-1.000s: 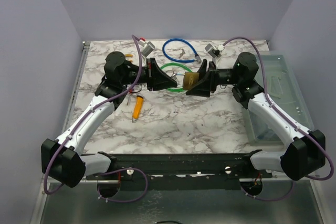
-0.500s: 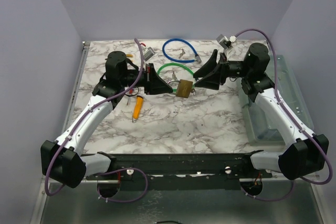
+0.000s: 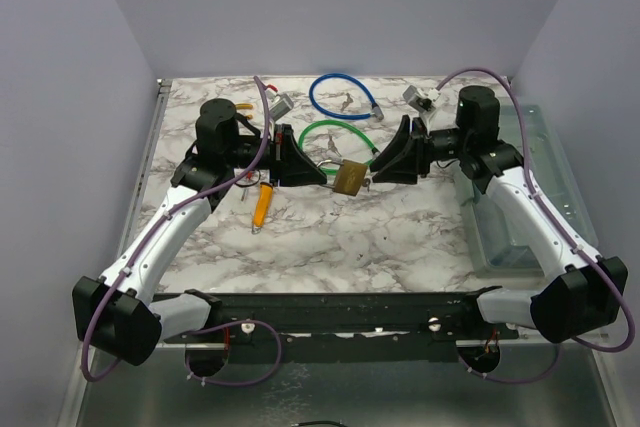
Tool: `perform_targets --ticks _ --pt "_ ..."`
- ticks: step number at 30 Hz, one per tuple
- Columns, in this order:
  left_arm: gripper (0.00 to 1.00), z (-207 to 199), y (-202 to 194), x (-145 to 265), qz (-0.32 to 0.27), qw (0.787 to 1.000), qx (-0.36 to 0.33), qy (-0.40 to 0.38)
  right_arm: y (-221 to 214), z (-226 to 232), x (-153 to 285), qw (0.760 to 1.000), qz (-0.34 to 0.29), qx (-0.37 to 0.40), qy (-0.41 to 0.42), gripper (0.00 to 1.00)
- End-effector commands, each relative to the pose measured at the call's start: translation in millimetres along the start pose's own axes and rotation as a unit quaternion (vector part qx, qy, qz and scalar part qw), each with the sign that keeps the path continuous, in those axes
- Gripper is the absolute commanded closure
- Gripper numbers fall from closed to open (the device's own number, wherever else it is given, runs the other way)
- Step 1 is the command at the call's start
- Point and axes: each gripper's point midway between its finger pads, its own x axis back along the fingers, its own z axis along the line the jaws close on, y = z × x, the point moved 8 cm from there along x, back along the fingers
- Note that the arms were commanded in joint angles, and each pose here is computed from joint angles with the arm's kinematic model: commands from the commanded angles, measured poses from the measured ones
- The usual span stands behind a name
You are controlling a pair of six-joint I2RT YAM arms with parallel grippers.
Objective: Lock with the key
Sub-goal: Lock the lock.
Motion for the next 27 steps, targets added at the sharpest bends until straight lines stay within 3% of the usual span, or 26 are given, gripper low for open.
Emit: perform_targets --ticks 1,16,27 --pt "1.00 -26 16 3 -0.004 0.997 -0.060 -0.046 -10 2 -1 1.000 0.005 -0.006 0.025 0.57" --pt "1.00 -27 21 -1 -0.007 0.997 -0.066 -0.049 -24 3 -10 0.998 0.015 -0.037 0.050 0.68" --pt "1.00 -25 24 -2 -0.014 0.996 -0.074 -0.042 -27 2 -11 0.998 0.015 -0.051 0.046 0.99"
